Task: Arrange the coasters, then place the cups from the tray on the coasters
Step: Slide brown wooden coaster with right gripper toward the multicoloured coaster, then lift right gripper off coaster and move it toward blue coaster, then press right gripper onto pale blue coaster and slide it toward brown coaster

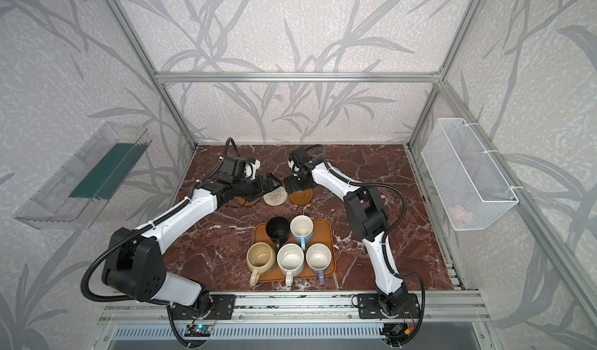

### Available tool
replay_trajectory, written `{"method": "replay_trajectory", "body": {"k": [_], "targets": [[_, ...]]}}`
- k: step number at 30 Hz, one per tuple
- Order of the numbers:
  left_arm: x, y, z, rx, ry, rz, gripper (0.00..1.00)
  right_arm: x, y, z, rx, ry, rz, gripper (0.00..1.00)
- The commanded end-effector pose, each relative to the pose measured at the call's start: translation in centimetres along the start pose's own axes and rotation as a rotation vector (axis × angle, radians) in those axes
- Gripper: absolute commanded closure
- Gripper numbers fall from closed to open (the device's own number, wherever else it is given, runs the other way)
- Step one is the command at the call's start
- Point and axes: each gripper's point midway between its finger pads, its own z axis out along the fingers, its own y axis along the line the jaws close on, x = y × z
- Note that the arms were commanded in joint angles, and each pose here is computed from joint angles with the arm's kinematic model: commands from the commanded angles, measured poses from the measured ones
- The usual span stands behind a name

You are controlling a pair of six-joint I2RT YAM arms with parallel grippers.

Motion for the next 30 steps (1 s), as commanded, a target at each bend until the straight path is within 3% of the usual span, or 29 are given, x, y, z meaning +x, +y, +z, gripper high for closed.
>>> {"method": "replay_trajectory", "body": {"k": [1, 6, 12, 16, 30], "targets": [[-0.9, -0.8, -1.5, 0.010, -0.057, 0.000, 0.01, -1.6, -1.2, -3.9, 0.083, -0.095, -0.002, 0.01], [-1.2, -2.1, -1.7, 0.054, -0.038, 0.018, 0.01, -2.1, -3.8, -6.0, 0.140, -0.132, -0.019, 0.01], [-1.9, -2.4, -0.7, 0.032, -0.015, 0.014, 0.01, -2.1, -8.6, -6.3, 0.186, -0.129, 0.063, 0.01], [-2.4, -3.9, 1.1, 0.099, 0.017, 0.017, 0.01, -2.1, -11.6, -5.6, 0.173, -0.106, 0.117, 0.01], [-4.9, -4.1, 7.6, 0.064, 0.045, -0.002, 0.01, -3.1, -18.6, -1.2, 0.132, -0.045, 0.240, 0.37]]}}
